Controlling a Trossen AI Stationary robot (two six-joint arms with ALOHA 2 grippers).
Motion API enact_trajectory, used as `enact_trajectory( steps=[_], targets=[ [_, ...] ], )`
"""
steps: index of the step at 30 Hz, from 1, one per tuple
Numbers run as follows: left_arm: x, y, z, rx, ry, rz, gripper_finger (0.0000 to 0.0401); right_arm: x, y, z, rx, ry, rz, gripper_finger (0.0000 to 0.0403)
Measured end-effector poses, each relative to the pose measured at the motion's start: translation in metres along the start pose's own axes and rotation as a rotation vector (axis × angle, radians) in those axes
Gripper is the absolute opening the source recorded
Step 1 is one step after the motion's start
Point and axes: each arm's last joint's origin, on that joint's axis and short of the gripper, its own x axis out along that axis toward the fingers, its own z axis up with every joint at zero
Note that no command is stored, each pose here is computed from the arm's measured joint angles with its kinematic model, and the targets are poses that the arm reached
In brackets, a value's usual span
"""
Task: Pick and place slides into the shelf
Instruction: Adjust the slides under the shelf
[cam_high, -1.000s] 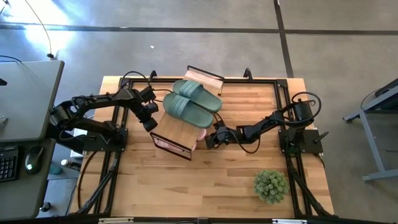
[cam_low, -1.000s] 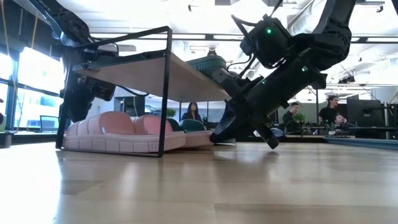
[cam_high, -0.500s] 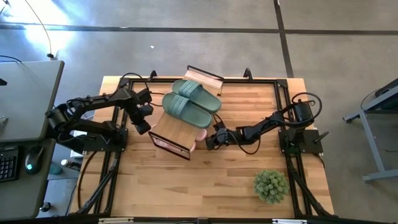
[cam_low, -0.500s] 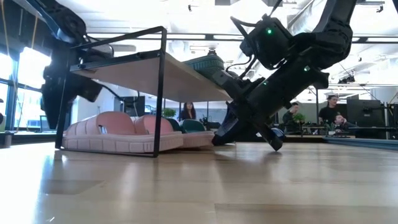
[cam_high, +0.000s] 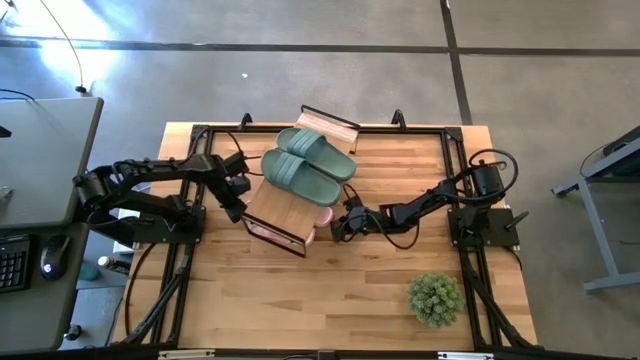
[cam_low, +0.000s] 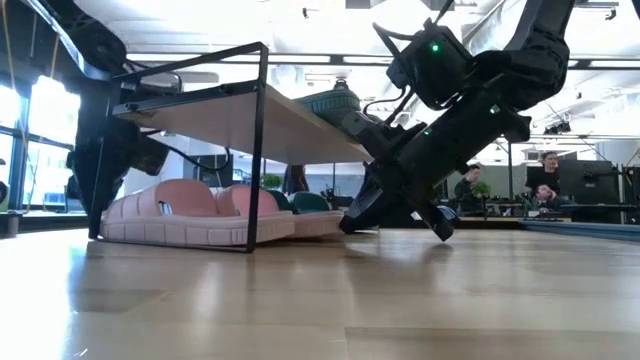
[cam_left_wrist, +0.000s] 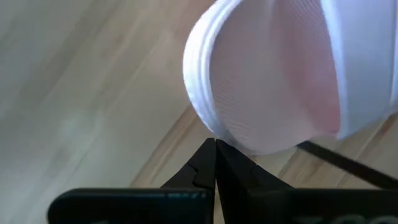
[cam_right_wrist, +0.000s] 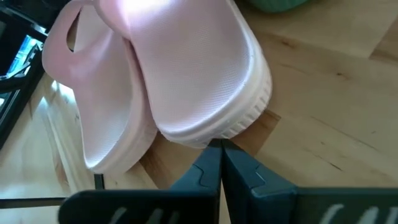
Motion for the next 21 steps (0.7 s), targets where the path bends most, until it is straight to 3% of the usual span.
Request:
enact_trajectory(
  steps=[6, 21],
  targets=[
    [0.0082, -0.0042, 0.0027, -0.011, -0.059, -0.065, 0.0000, -0.0001, 0.0003, 0.0000, 0.001, -0.002, 0.004, 0.0000],
    [0.0090, -0.0072, 0.0023, 0.031, -0.061, -0.041, 0.0000, -0.0002, -0.0008, -0.0007, 0.004, 0.006, -0.005, 0.0000]
  ],
)
